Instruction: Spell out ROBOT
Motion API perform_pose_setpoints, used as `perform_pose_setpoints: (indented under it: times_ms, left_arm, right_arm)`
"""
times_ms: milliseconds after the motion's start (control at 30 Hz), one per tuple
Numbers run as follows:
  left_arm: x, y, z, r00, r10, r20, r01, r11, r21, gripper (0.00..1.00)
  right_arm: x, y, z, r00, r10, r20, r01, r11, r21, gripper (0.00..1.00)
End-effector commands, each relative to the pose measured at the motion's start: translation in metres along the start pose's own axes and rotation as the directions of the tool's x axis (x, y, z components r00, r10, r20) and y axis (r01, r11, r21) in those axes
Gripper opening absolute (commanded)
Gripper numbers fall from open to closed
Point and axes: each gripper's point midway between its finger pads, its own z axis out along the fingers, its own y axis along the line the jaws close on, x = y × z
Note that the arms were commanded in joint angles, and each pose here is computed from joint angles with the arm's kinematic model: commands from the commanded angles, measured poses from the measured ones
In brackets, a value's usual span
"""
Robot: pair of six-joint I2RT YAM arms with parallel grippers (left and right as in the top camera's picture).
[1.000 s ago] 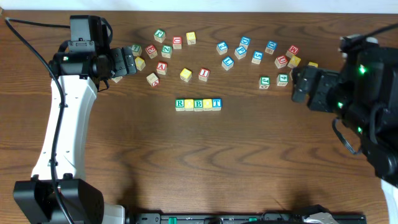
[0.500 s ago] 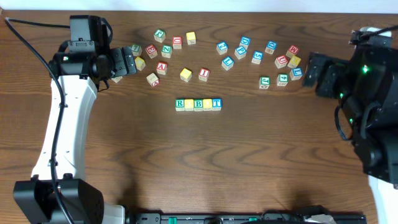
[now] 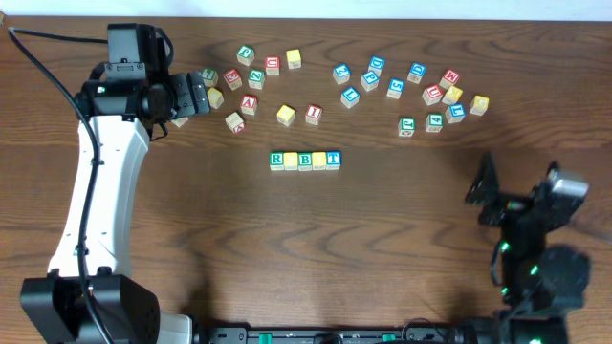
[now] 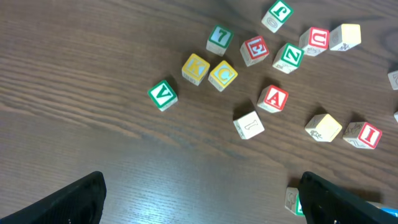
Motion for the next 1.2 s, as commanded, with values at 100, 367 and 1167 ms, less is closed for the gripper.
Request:
perform_pose_setpoints:
  times_ms: [100, 367, 1167]
  left_arm:
    - [-0.008, 0.0, -0.008, 1.0, 0.004, 0.028, -0.004, 1.0, -0.001, 0.98]
    - [-0.008, 0.0, -0.008, 1.0, 0.004, 0.028, -0.004, 1.0, -0.001, 0.97]
    - [-0.008, 0.0, -0.008, 1.0, 0.004, 0.028, -0.004, 1.0, -0.001, 0.97]
  right_arm:
    - [0.052, -0.009, -0.013, 0.997, -0.009, 0.073, 0.01, 1.0, -0.01, 0.99]
    - [0.095, -0.015, -0.01, 0.999, -0.012, 0.044, 0.012, 1.0, -0.003, 0.99]
    - [0.117, -0.014, -0.01, 0.999, -0.025, -0.047, 0.024, 1.0, -0.018, 0.99]
